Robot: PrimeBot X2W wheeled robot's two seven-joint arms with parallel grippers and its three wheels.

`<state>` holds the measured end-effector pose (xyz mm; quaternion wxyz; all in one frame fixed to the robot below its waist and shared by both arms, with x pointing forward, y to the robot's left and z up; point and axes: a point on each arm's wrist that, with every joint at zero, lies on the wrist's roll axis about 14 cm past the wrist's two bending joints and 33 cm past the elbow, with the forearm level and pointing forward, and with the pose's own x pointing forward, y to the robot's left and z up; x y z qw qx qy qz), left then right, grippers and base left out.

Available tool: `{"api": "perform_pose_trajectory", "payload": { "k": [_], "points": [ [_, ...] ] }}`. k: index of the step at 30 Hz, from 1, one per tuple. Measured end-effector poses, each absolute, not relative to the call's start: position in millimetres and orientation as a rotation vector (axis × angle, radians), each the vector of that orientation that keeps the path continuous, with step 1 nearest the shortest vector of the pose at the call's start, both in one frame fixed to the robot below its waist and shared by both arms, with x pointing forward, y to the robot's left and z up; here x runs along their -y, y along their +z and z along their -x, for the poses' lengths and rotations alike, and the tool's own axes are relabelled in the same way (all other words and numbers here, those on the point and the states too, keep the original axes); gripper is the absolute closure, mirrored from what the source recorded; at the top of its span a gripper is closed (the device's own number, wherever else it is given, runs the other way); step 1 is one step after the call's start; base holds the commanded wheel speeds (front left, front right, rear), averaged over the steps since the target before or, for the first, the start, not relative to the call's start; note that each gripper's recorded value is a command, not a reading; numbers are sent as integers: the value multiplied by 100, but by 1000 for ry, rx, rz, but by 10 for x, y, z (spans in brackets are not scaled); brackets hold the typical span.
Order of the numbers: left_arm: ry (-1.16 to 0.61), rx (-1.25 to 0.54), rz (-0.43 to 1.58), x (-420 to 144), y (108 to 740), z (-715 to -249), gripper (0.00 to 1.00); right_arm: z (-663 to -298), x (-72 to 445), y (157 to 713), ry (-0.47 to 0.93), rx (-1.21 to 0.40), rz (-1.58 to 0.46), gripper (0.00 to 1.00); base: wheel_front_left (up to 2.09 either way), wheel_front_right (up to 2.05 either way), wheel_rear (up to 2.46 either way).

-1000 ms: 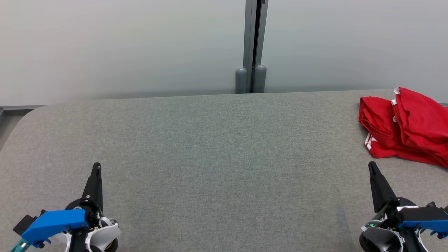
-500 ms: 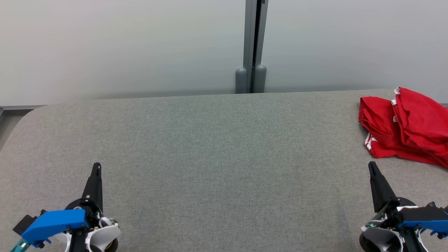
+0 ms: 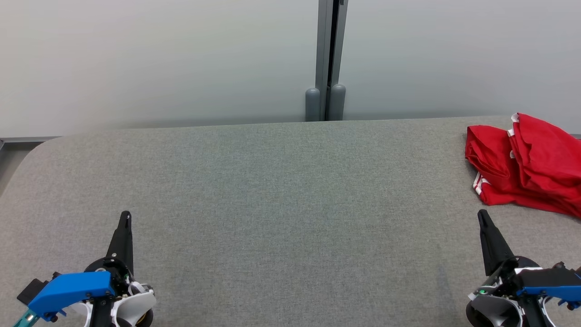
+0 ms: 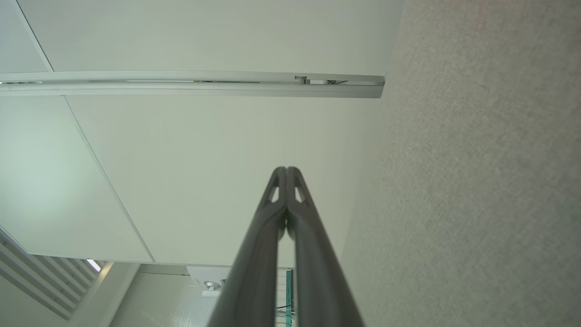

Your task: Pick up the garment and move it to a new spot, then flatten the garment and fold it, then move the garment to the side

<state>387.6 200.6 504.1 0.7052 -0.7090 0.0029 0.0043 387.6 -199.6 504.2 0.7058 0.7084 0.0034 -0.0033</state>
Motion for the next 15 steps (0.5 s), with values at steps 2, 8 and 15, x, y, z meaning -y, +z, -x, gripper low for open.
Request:
{"api": "perform_pose_trajectory", "payload": {
  "k": [2,8,15],
  "points": [
    [10,-6,1576,-2006,5041,-3876,100,-3876,1996,5042,-7,-8,-1574,100,0,0,0],
    [10,-6,1576,-2005,5041,-3876,100,-3876,1996,5042,-7,-8,-1574,100,0,0,0],
    [10,-6,1576,-2006,5041,-3876,100,-3876,1996,5042,-7,-8,-1574,100,0,0,0]
  ]
}}
